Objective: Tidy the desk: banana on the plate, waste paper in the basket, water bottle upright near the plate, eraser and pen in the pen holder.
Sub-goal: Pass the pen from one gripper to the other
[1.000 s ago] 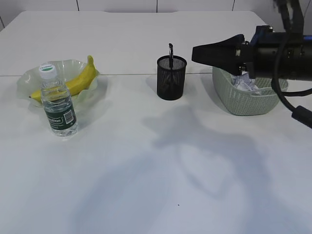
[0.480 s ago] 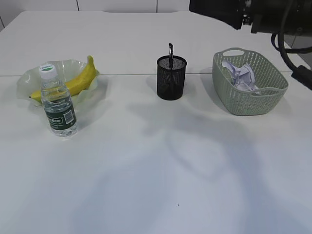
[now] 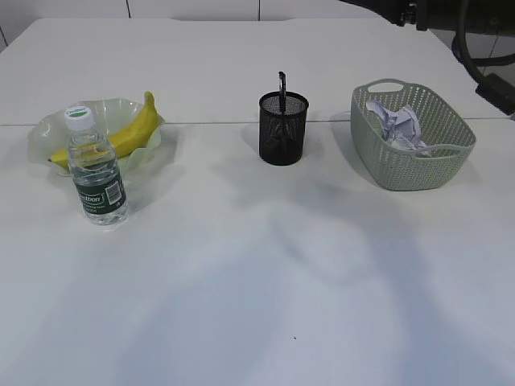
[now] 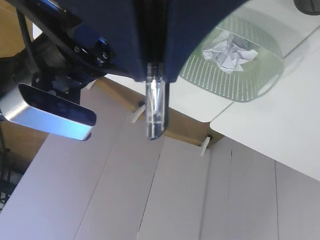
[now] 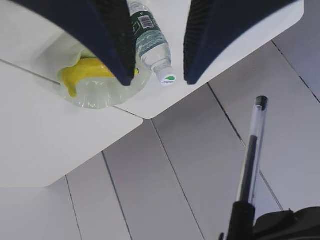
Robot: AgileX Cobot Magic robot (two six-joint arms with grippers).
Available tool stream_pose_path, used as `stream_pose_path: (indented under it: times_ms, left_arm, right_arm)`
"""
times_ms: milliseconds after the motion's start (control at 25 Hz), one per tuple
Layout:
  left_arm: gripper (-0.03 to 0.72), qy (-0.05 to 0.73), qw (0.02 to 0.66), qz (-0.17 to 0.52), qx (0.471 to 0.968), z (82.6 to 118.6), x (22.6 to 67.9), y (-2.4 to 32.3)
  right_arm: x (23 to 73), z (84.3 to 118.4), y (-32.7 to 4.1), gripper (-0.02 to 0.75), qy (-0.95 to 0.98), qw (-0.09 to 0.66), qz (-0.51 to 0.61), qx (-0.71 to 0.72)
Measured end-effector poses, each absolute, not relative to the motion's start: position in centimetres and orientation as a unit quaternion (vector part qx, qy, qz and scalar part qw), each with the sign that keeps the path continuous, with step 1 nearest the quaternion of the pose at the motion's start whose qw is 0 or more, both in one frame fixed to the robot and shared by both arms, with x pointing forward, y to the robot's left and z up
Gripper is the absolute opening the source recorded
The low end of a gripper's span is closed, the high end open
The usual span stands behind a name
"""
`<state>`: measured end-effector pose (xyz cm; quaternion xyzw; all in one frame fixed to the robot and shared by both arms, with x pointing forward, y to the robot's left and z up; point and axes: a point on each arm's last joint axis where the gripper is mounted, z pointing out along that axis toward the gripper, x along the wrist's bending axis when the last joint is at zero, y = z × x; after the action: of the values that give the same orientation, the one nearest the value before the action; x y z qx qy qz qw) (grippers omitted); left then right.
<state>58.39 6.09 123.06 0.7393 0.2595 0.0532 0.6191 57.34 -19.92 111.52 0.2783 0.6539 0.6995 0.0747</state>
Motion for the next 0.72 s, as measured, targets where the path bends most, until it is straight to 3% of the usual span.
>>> stream_pose_path:
  times_ms: [80,200,720]
  left_arm:
    - [0.029,0.256,0.619,0.056,0.741,123.06,58.39,6.09]
    - [0.029,0.254,0.619,0.057,0.741,123.06,58.39,6.09]
    - [0.029,0.244,0.625,0.057,0.739,122.98,58.72,6.77]
  right_arm:
    - [57.37,111.50,-19.93,0.298,0.652,0.071,0.699,0.284]
    - [57.27,111.55,-19.88,0.340,0.651,0.065,0.702,0.282]
    - [56.79,111.78,-19.63,0.354,0.651,0.044,0.712,0.259]
